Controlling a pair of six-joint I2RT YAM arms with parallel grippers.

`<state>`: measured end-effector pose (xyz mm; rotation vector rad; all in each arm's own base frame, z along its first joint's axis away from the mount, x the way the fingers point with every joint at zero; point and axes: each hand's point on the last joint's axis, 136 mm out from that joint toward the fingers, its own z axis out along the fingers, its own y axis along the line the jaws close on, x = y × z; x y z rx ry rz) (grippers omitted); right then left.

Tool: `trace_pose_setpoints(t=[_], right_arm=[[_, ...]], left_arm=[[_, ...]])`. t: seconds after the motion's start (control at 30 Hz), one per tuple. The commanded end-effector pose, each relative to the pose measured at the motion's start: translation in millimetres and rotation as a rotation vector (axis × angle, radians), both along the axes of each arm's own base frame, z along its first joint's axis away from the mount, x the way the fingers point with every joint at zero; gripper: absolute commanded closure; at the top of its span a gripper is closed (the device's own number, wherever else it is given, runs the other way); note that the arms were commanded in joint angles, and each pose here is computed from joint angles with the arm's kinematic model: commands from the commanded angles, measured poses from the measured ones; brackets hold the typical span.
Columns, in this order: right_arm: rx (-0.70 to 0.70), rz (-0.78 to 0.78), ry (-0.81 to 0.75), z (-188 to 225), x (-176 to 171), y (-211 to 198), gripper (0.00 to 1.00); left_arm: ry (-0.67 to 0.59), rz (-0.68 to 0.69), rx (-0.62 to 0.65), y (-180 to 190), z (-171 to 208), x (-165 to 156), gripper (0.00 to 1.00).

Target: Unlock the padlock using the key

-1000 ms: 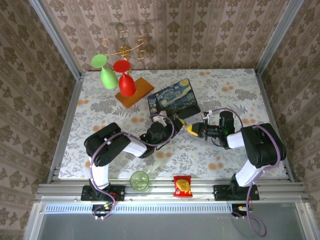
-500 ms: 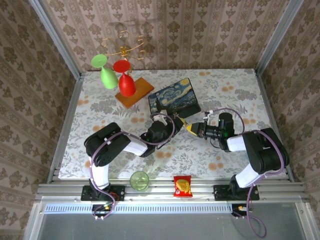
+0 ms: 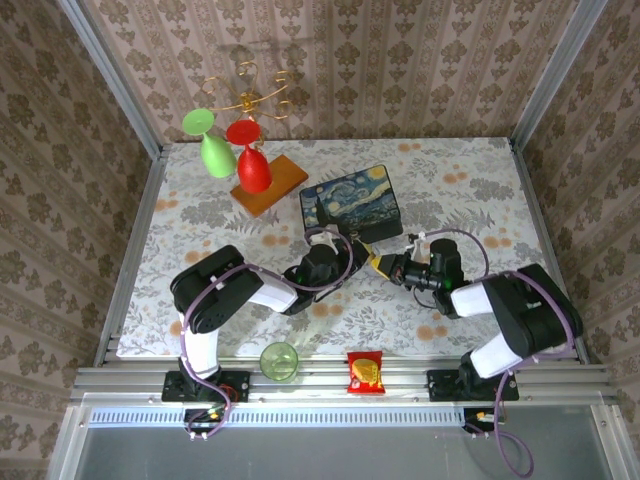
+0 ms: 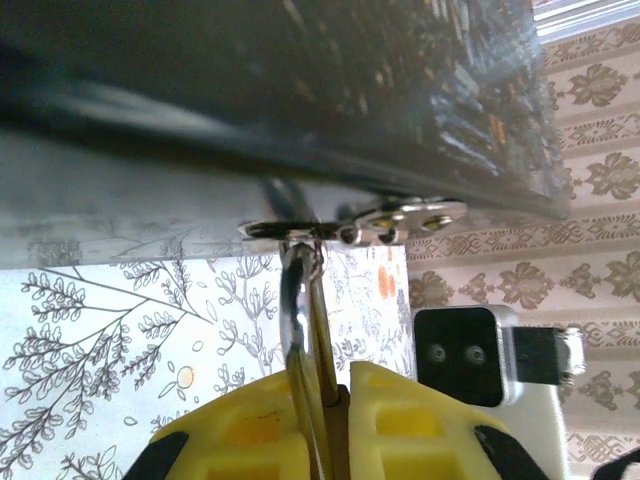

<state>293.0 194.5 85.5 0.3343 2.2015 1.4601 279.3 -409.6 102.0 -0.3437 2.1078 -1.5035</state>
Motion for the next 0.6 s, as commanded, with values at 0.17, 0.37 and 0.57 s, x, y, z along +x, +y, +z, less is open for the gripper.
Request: trace_pose_setpoints(t=[0.17,0.37,0.57], right_arm=[[-0.095,0.006,-0.054,1,-7,6,1.00],[-0.066,-0.043,0.007,-24,-18,6,1.00],[-0.089,-0.045,0.011,-27,-19,10,1.00]], left_arm=[[-0.031,-0.188,0.013,-27,2,-42,0.91],[-0.015,-0.181,0.040,-22,-17,-43,0.88],[-0.012,-0.188,0.081,-21,-27,-45,0.86]])
